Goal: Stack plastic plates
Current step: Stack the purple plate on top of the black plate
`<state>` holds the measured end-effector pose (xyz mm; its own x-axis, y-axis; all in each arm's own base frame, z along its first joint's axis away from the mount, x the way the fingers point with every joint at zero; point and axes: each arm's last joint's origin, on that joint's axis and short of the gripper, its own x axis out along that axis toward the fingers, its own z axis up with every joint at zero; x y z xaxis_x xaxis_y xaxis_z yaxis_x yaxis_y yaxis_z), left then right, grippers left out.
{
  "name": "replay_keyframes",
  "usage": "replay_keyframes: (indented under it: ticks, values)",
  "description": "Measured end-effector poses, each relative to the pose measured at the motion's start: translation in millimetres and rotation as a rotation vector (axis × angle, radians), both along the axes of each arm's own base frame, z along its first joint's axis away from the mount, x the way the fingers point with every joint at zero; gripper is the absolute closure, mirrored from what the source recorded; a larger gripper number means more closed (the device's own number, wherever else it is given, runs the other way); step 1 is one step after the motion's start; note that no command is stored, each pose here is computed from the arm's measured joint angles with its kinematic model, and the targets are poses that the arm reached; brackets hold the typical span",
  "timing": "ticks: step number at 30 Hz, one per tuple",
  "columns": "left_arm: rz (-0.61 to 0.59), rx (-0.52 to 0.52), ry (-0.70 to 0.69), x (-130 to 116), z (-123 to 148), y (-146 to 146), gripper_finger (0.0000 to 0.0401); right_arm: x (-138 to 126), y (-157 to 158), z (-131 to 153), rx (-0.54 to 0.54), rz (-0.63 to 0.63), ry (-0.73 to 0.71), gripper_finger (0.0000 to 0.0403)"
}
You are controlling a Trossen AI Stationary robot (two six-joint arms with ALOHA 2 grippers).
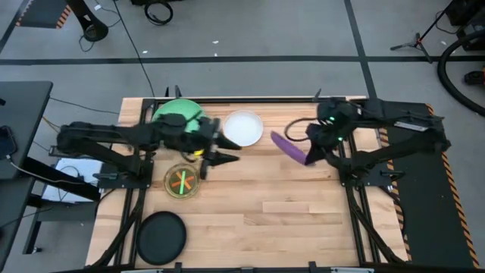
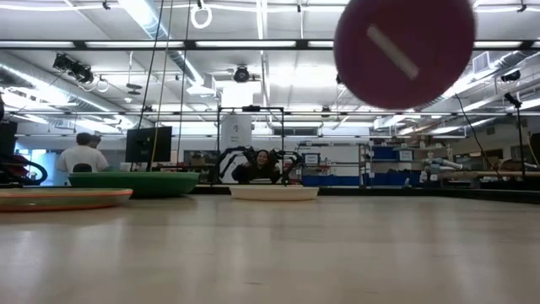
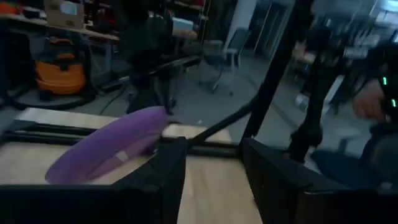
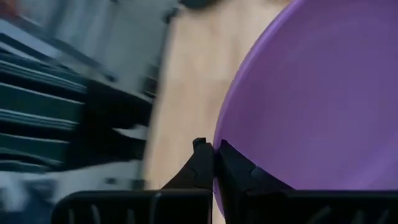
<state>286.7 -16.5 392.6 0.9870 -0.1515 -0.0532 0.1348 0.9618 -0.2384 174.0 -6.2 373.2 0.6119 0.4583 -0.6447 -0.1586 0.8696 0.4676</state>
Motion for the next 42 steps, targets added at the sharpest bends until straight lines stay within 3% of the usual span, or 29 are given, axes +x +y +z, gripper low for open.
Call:
replay_keyframes:
  ticks: [4, 8, 12, 15, 19, 23, 27, 35, 42]
  values:
    - [-0.046, -0.09, 0.006, 31.8, -20.3, 2.3, 0.0213, -2.2, 21.4, 10.9, 0.113, 0.091, -0.064, 0.0392]
    - [-0.067, -0.113, -0.009, 50.6, -33.6, -1.6, 0.0193, 6.7, 40.5, 15.8, 0.212, 0.2, -0.094, 0.0391]
    - [-0.105, -0.075, -0.003, 54.6, -38.9, -9.9, 0.0176, 19.3, 58.7, 17.4, 0.306, 0.302, -0.098, 0.0391]
    - [-0.227, -0.052, -0.014, 52.7, -37.8, -21.0, 0.0174, 28.1, 68.1, 17.6, 0.344, 0.359, -0.113, 0.0391]
    - [-0.302, 0.018, -0.03, 49.9, -38.2, -40.6, 0.0182, 41.5, 75.8, 22.5, 0.415, 0.415, -0.168, 0.0391]
    - [-0.22, 0.162, -0.061, 50.1, -40.1, -53.4, 0.0187, 52.7, 81.4, 28.4, 0.48, 0.48, -0.229, 0.039]
    - [-0.184, 0.213, -0.063, 49.9, -40.9, -56.2, 0.0186, 58.4, 83.0, 25.3, 0.496, 0.492, -0.209, 0.039]
    - [-0.286, 0.204, -0.091, 47.4, -40.7, -73.4, 0.0186, 67.4, 80.8, 20.9, 0.461, 0.466, -0.237, 0.039]
    - [-0.312, 0.074, -0.043, 47.6, -44.2, -83.3, 0.0186, 70.4, 76.2, 19.6, 0.447, 0.455, -0.252, 0.039]
